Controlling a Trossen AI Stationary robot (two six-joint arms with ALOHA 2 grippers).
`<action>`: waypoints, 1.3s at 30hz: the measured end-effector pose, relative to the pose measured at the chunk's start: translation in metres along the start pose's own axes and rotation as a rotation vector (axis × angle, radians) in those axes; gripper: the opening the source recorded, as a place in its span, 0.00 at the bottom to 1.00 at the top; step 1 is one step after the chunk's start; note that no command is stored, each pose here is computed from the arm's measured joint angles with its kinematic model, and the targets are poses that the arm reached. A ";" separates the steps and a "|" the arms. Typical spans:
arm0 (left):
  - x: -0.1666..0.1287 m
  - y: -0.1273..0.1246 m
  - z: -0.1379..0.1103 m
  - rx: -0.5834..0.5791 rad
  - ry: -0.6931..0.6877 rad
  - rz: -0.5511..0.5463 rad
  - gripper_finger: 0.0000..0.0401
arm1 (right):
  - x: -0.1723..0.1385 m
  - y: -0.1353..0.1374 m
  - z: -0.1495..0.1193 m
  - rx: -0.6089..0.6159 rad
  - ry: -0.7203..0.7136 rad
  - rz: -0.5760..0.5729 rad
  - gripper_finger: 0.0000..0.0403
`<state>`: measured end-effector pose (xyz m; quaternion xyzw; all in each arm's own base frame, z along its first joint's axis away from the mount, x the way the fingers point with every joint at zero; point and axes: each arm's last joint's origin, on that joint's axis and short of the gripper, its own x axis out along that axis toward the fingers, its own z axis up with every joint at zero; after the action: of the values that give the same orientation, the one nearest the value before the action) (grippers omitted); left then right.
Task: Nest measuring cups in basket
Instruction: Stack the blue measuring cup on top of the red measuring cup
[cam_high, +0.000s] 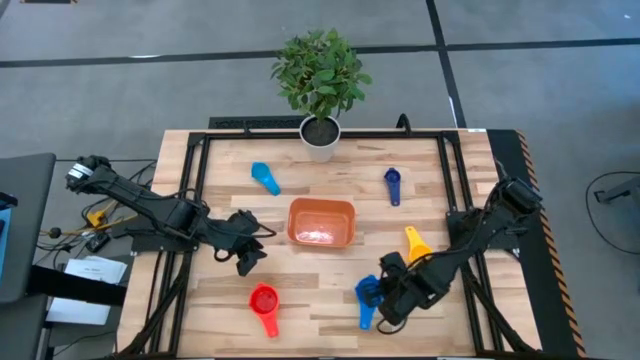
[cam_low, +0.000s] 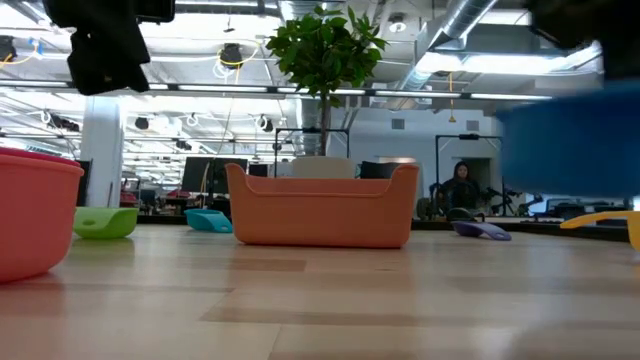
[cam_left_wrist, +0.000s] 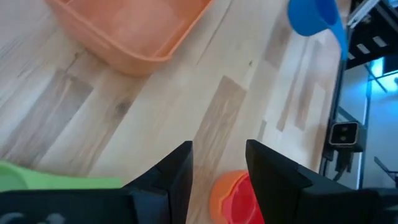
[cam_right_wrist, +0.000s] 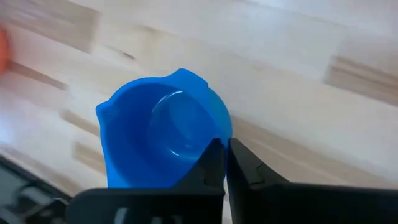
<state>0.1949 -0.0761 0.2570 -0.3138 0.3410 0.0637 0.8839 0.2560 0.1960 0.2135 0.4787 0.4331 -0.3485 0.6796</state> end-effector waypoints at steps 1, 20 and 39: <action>0.000 0.000 -0.001 -0.005 0.008 0.008 0.34 | 0.000 0.004 0.002 -0.001 -0.003 0.010 0.05; -0.016 -0.010 -0.020 -0.001 0.062 -0.053 0.34 | 0.007 0.110 0.021 -0.117 -0.032 0.151 0.03; -0.065 0.000 -0.018 0.059 -0.059 -0.136 0.34 | -0.016 0.150 0.066 -0.163 -0.106 0.287 0.04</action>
<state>0.1358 -0.0804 0.2887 -0.3082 0.2944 0.0030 0.9046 0.4003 0.1785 0.2913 0.4601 0.3506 -0.2363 0.7807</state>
